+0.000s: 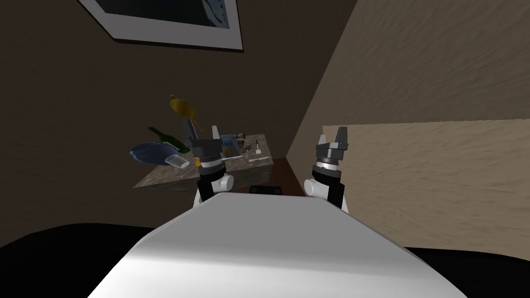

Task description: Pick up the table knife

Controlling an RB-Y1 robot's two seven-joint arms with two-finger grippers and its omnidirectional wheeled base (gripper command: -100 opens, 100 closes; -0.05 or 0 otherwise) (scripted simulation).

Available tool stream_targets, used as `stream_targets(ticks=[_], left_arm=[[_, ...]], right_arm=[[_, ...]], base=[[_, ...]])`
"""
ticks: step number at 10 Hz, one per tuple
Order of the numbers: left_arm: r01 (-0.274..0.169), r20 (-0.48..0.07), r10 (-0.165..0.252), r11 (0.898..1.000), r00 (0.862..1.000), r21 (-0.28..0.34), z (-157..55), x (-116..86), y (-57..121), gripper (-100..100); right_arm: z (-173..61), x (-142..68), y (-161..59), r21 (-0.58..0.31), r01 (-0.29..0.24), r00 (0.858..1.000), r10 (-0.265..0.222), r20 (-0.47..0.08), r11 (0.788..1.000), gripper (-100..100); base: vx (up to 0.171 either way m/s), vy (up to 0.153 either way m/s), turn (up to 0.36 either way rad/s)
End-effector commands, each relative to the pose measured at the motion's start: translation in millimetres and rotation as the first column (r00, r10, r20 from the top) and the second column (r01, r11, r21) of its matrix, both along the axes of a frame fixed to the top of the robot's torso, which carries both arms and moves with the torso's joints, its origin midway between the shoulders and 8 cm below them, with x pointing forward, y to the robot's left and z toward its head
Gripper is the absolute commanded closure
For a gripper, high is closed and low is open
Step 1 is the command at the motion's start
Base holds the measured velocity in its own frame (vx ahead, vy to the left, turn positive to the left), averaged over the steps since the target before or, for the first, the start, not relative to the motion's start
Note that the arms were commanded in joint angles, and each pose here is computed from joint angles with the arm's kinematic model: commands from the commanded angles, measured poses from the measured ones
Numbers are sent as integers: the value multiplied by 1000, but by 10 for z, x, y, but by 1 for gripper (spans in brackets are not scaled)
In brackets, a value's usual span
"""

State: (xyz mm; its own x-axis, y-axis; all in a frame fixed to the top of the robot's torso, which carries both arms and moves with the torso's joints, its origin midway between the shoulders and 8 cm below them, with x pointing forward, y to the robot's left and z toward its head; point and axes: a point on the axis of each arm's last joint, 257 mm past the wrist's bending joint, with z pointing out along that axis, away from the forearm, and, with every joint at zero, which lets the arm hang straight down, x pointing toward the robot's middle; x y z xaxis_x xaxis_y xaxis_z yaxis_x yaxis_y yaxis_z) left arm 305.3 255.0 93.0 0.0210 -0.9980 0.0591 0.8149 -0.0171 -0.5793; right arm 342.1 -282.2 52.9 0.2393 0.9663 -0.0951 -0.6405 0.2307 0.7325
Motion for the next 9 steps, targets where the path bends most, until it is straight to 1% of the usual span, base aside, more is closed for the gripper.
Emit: stream_targets(ticks=[1,3,5,7,8,9], left_arm=[[5,-18,-4,999,1000,34,-20,28,-27,-100],[3,-56,1,996,998,85,-67,89,-43,-100],[-10,-108,24,991,994,136,-140,176,-18,-100],[-32,-165,64,982,984,185,-229,270,48,-100],[-46,-196,88,977,977,209,-282,319,97,-100],[-46,-209,90,977,974,208,-308,343,105,-100]], right_arm=[[0,0,0,0,0,1000,0,0,1000,0],[0,0,0,0,0,1000,0,0,1000,0],[0,0,0,0,0,1000,0,0,1000,0],[0,0,0,0,0,1000,0,0,1000,0],[0,0,0,0,0,1000,0,0,1000,0],[0,0,0,0,0,1000,0,0,1000,0]], base=[[2,-15,31],[8,-44,51],[21,-80,67],[24,-118,76],[39,-140,77],[20,-97,35]])
